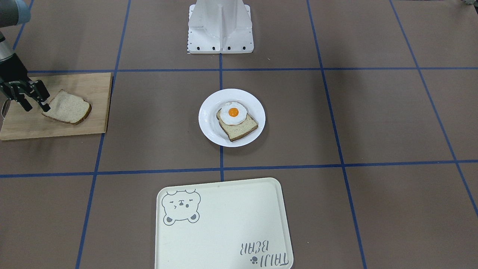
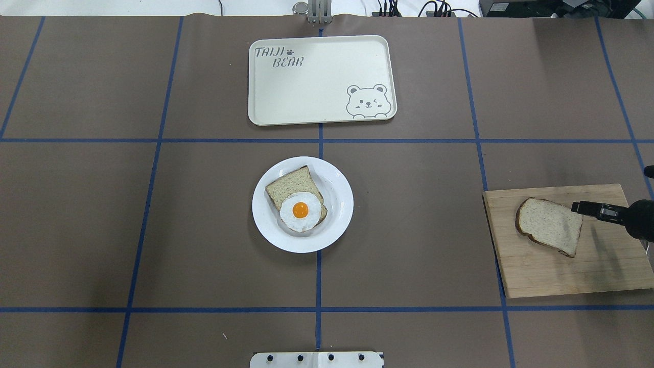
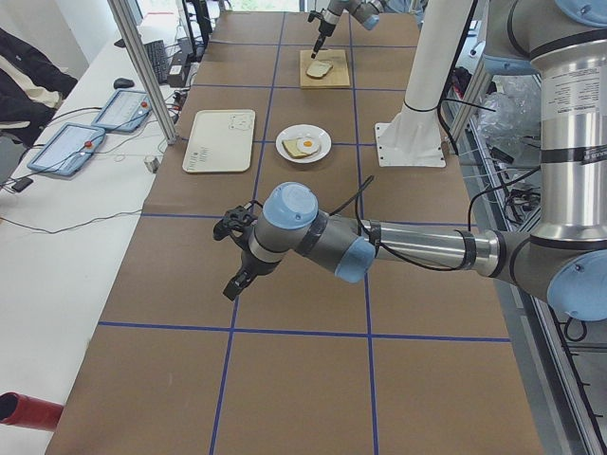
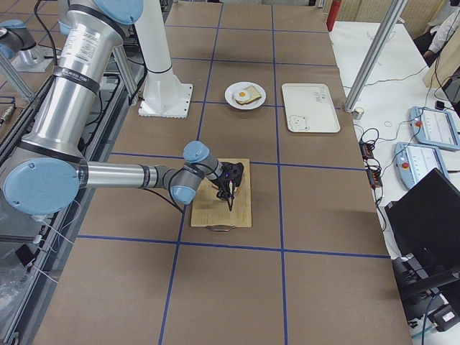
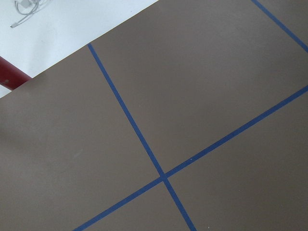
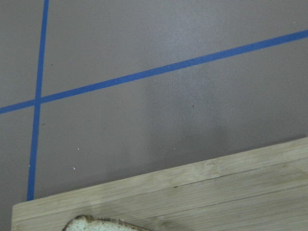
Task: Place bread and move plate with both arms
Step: 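Reach the right gripper to the bread slice on the wooden board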
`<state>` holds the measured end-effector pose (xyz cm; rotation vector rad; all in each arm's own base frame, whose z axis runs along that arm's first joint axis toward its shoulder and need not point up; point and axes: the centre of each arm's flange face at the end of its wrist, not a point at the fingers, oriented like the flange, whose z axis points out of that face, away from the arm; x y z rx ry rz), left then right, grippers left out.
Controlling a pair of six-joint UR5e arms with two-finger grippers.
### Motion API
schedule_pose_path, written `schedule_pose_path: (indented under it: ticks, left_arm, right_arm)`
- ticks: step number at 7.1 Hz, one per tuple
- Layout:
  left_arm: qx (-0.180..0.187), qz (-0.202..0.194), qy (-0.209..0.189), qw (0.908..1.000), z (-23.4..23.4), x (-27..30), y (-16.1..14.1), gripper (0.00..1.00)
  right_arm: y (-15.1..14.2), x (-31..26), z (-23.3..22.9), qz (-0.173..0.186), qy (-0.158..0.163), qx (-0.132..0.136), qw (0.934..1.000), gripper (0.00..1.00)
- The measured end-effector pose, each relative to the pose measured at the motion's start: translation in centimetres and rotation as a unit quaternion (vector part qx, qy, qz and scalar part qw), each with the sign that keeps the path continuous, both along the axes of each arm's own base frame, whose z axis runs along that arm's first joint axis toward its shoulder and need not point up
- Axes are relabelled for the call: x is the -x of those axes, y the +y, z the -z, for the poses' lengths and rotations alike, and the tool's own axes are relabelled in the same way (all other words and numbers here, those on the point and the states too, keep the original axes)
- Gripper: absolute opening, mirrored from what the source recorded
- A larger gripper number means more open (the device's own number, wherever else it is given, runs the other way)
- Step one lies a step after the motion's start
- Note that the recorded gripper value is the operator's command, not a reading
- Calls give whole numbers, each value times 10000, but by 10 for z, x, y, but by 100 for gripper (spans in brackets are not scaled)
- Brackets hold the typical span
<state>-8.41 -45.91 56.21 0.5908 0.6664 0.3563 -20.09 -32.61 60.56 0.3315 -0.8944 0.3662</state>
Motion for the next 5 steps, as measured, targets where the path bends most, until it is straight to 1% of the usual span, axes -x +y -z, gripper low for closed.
schedule_pose_path:
  ticks: [3, 4, 5]
  left_arm:
    - [29, -5, -1, 10000, -3, 0, 3, 98]
    - [34, -7, -2, 10000, -4, 0, 4, 98]
    - [37, -9, -3, 10000, -5, 0, 5, 98]
  right_arm:
    - [9, 13, -4, 24, 166, -89, 9998, 61]
    - [11, 17, -4, 51, 199, -118, 9997, 59]
    - [13, 21, -5, 75, 229, -147, 9996, 56]
